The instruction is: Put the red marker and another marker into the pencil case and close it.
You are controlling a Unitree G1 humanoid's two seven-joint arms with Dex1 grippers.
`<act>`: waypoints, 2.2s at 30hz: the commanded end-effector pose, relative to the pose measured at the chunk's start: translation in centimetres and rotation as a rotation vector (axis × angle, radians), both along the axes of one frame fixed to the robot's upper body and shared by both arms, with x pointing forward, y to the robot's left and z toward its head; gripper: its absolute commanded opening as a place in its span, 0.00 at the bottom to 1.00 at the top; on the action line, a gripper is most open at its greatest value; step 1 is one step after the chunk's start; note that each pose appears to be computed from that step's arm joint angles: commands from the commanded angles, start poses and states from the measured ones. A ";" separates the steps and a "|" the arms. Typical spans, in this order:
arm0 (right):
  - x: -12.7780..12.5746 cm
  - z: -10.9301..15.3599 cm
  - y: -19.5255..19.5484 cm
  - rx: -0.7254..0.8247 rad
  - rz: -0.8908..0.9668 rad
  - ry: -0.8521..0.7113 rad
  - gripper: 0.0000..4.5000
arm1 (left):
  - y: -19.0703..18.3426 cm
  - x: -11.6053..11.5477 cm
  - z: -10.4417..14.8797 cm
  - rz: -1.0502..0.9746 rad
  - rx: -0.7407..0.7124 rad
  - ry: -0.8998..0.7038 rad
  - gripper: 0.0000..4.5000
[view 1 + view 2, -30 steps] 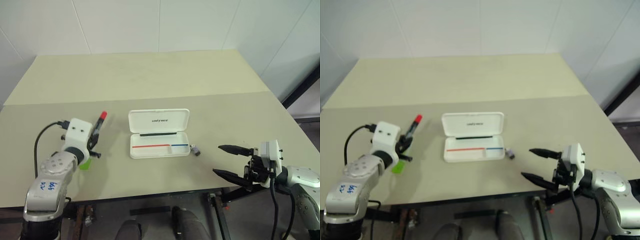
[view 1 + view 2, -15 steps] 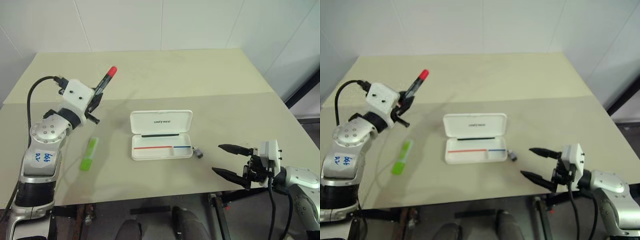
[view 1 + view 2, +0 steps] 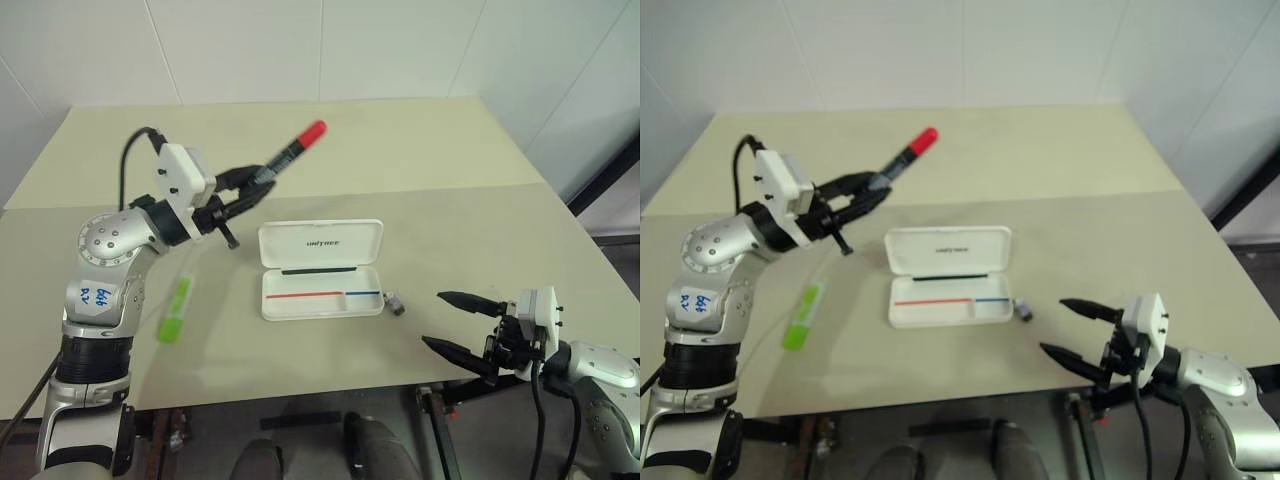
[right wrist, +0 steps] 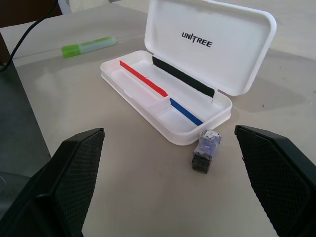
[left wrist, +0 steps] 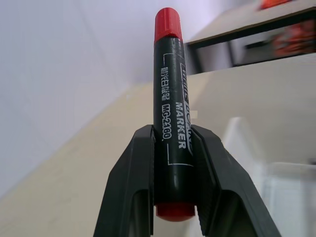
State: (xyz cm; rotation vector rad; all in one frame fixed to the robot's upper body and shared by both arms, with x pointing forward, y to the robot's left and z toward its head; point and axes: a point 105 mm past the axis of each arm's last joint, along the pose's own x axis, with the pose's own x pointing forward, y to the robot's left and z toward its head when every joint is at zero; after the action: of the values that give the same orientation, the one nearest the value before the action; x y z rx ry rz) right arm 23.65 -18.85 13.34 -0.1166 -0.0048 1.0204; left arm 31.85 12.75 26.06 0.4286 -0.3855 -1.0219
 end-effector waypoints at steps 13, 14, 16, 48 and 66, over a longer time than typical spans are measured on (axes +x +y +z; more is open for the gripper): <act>-0.9 1.3 0.3 0.006 -0.052 -0.069 1.00 | -4.3 -2.2 -5.2 -0.274 0.296 0.204 0.14; -1.0 1.2 0.3 0.006 -0.056 -0.069 1.00 | -4.3 -1.8 -5.7 -0.250 0.311 0.215 0.14; -1.2 1.1 0.1 0.005 -0.066 -0.069 1.00 | -4.3 -1.0 -6.5 -0.206 0.339 0.222 0.14; -2.1 3.1 0.5 0.018 -0.062 -0.121 1.00 | -4.2 2.6 -11.0 -0.094 0.555 0.187 0.14; -1.7 3.0 1.0 0.017 -0.080 -0.111 1.00 | -5.1 2.1 -10.3 -0.153 0.543 0.165 0.98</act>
State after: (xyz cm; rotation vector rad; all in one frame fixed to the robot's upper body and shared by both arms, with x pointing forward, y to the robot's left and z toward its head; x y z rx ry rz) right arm 22.23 -18.48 15.53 -0.1354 -0.0748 0.9147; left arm 34.26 8.34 14.02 0.7884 0.0869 -1.2895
